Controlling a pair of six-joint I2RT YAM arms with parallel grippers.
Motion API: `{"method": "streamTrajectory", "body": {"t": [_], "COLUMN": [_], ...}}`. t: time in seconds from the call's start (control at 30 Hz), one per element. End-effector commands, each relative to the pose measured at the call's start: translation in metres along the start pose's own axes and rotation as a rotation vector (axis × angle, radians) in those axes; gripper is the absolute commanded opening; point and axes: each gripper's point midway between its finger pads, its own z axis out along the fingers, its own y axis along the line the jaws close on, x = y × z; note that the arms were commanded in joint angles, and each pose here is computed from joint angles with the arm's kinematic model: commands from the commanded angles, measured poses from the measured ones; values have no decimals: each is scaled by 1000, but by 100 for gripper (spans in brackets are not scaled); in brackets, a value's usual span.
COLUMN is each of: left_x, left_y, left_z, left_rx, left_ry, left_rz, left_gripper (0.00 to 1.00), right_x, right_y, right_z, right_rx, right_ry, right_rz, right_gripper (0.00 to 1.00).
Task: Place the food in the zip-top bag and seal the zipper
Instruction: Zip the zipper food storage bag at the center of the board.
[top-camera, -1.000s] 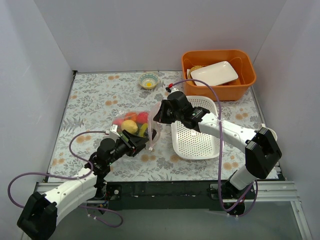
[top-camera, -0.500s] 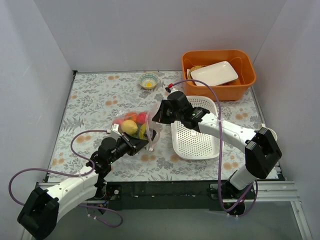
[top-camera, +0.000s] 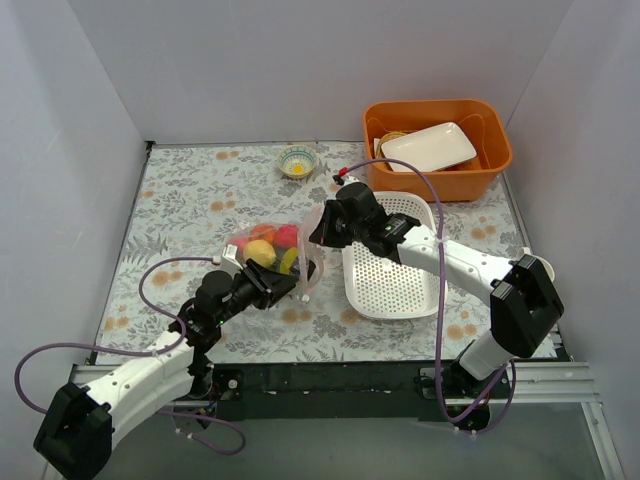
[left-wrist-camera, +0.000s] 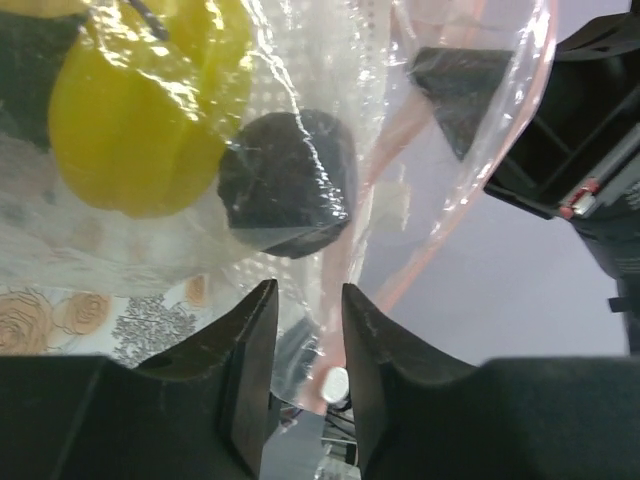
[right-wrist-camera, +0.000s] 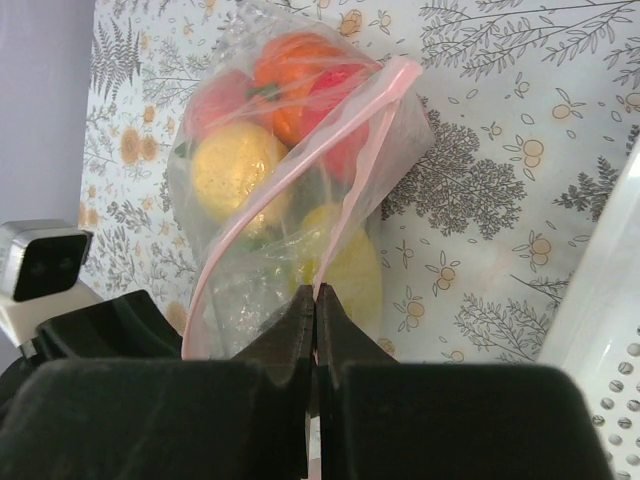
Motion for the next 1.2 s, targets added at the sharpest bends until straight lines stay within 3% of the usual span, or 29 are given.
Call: {"method": "streamTrajectory", "body": {"t": [0.0,0.13,0.43,0.9,1.17], "left_x": [-6,-10,-4,-3,5], "left_y": [-21,-18,-2,-21,-14], "left_z": [-6,-9,1,-5,-1], "left_rx": [-27,-35,-86,46,31], "left_ry": [-20,-50,-5,-7,45], "left_rz": [-154,-53,5,106,170], "left_gripper": [35,37,34,34,34], "right_x": [-21,-21,-25,-23,-26], "right_y": [2,2,9,9,12], "right_z": [-6,-5,-6,-1,-3], "right_rx": [0,-2,-33,-43,-51], "right_ry": [-52,-44,-38,-17,-21], "right_rz": [-13,-15,-21,-27,-30], "right_gripper": [1,1,1,1,1]}}
